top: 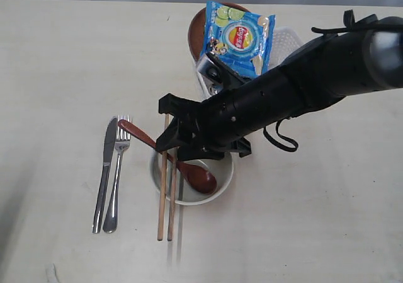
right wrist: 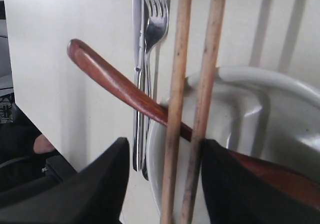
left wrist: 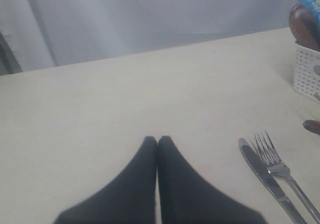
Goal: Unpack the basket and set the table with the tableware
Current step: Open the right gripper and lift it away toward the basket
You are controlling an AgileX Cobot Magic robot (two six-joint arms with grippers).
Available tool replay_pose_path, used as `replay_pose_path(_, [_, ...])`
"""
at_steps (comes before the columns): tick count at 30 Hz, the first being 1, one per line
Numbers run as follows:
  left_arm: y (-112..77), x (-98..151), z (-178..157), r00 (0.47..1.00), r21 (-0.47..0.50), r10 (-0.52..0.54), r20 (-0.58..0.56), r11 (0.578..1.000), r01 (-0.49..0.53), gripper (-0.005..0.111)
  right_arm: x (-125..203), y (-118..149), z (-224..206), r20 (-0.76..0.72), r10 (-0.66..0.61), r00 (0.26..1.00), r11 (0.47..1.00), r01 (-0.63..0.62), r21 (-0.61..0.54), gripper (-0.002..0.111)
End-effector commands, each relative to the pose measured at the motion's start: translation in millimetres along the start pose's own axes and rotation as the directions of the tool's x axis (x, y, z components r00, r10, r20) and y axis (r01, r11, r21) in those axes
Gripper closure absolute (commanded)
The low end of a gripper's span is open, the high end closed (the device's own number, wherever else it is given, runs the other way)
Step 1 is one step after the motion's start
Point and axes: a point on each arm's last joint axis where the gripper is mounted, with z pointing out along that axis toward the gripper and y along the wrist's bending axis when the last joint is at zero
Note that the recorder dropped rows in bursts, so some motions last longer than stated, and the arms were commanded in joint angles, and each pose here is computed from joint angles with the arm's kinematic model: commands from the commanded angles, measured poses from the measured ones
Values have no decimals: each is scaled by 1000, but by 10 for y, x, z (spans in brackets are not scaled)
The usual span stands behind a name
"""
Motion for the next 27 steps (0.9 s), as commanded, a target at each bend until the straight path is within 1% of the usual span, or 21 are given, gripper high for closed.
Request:
replay_pose_path(1, [-2,5,0,1000,0,-9,2,1000,9,107,-18,5,0,7,-17,1000,1000,17,0,65])
replay_pose_path(3, [-2,5,0,1000,0,-9,2,1000,9,107,-9,4,4,1,-29,1000,1000,29,5,65])
replay_pose_path(6, [-2,5,0,1000,0,-9,2,1000,9,107,-62,90,-19,-19,-94,995,996,94,-4,65])
replay_pose_path(8, [-2,5,0,1000,0,-9,2,1000,9,107,-107,166,-36,-15,-100,995,995,99,-30,65])
replay_pose_path(11, [-2,5,0,1000,0,-9,2,1000,9,107,-134,185,-43,-6,-75,997,997,74,-27,65])
replay_pose_path(15, [-2,5,0,1000,0,-9,2,1000,9,107,-131,190,-52,-6,-83,996,996,83,-25,65])
replay_pose_path(18, [-2,5,0,1000,0,-9,2,1000,9,107,-156,258,-112,12,-106,994,994,107,-36,65])
replay_pose_path(20, [-2,5,0,1000,0,-9,2,1000,9,107,-202,351,-178,33,-156,987,987,157,-39,65])
replay_pose_path(23, [-2,5,0,1000,0,-9,2,1000,9,107,-302,585,-348,96,-250,963,966,255,-50,65])
replay_pose_path(26, [-2,5,0,1000,0,-9,2,1000,9,107,-396,813,-558,157,-365,917,928,371,-10,65])
replay_pose_path(27, [-2,5,0,1000,0,-9,2,1000,9,107,-430,888,-651,173,-415,893,909,416,32,65])
